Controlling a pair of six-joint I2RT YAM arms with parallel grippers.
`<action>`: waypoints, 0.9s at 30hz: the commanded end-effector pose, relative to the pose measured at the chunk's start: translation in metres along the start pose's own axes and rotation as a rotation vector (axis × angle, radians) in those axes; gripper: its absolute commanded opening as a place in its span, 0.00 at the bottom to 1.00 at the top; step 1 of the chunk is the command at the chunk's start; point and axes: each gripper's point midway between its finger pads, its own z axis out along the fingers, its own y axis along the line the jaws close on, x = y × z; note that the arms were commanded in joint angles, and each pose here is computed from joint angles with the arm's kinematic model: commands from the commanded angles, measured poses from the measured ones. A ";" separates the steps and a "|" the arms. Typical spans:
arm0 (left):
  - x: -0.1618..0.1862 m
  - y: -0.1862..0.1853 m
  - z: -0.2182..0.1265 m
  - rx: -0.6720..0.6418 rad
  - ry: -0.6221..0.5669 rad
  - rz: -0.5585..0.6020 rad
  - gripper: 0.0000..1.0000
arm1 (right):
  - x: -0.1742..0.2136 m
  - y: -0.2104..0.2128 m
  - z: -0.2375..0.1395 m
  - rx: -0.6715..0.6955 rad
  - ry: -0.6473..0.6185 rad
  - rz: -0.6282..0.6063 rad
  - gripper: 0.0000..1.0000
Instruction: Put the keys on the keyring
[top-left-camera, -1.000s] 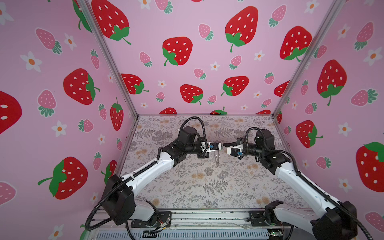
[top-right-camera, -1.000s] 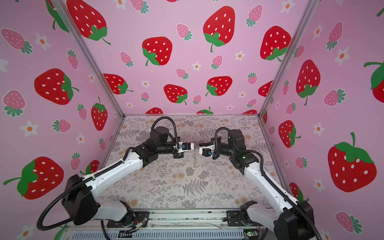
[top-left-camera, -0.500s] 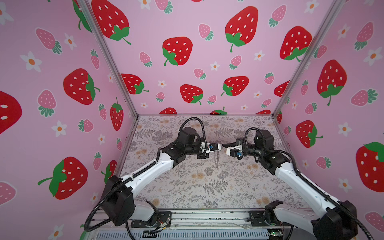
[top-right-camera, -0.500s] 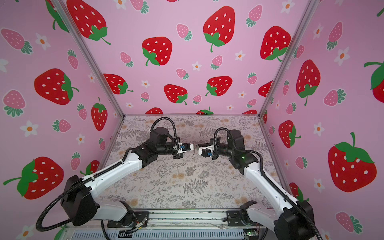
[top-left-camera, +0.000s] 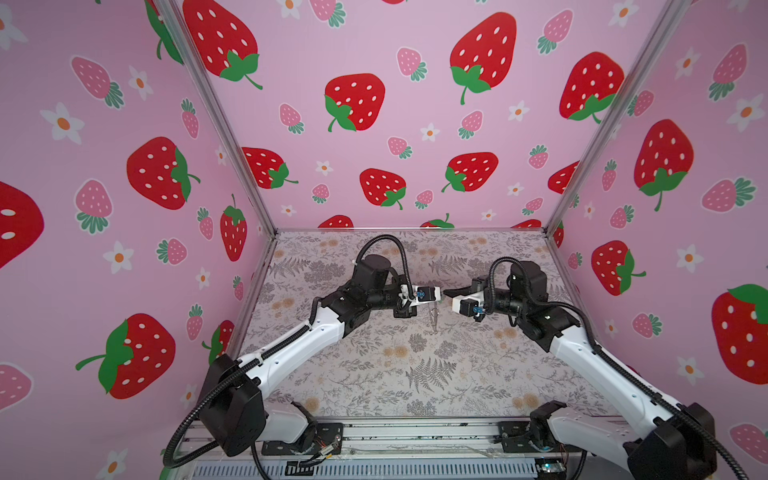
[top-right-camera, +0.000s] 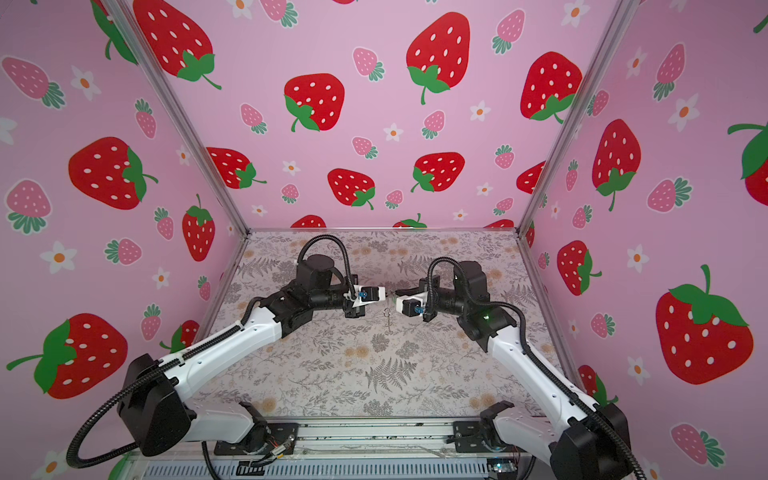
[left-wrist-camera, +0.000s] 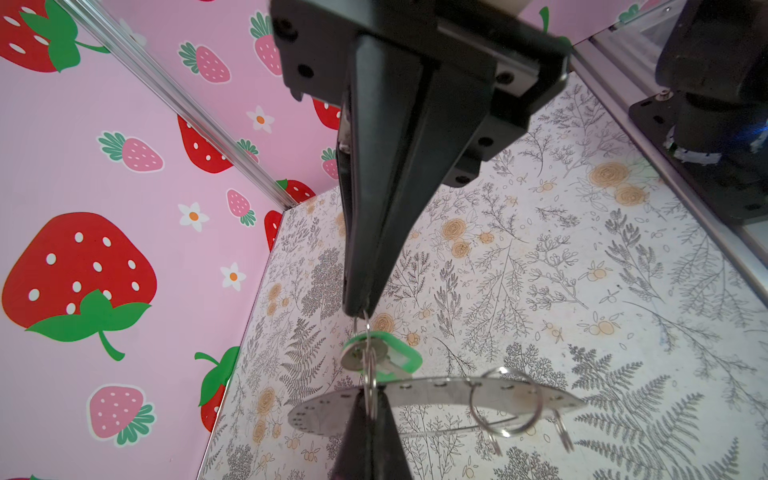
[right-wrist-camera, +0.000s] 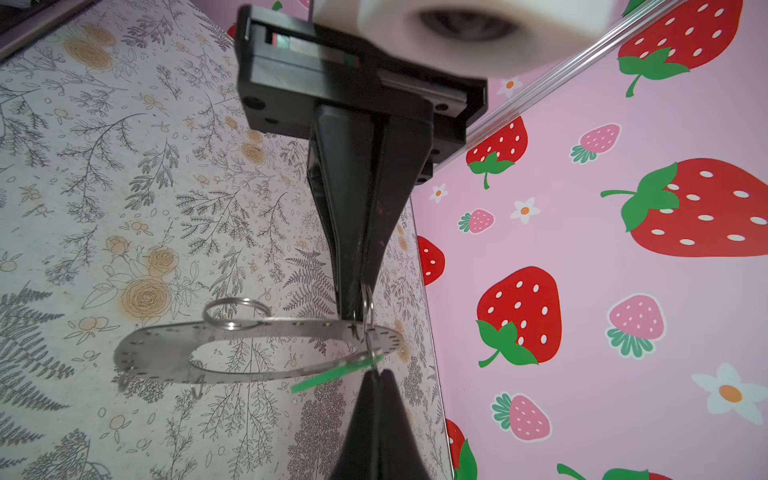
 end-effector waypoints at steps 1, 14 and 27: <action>-0.011 0.006 -0.002 -0.017 -0.027 0.028 0.00 | -0.010 0.000 -0.003 0.001 -0.031 -0.009 0.00; -0.004 0.009 0.001 -0.015 0.014 0.011 0.00 | -0.015 -0.003 -0.003 0.009 -0.036 -0.022 0.00; -0.010 0.011 -0.001 -0.024 -0.006 0.025 0.00 | -0.011 0.003 0.003 -0.017 -0.025 -0.010 0.00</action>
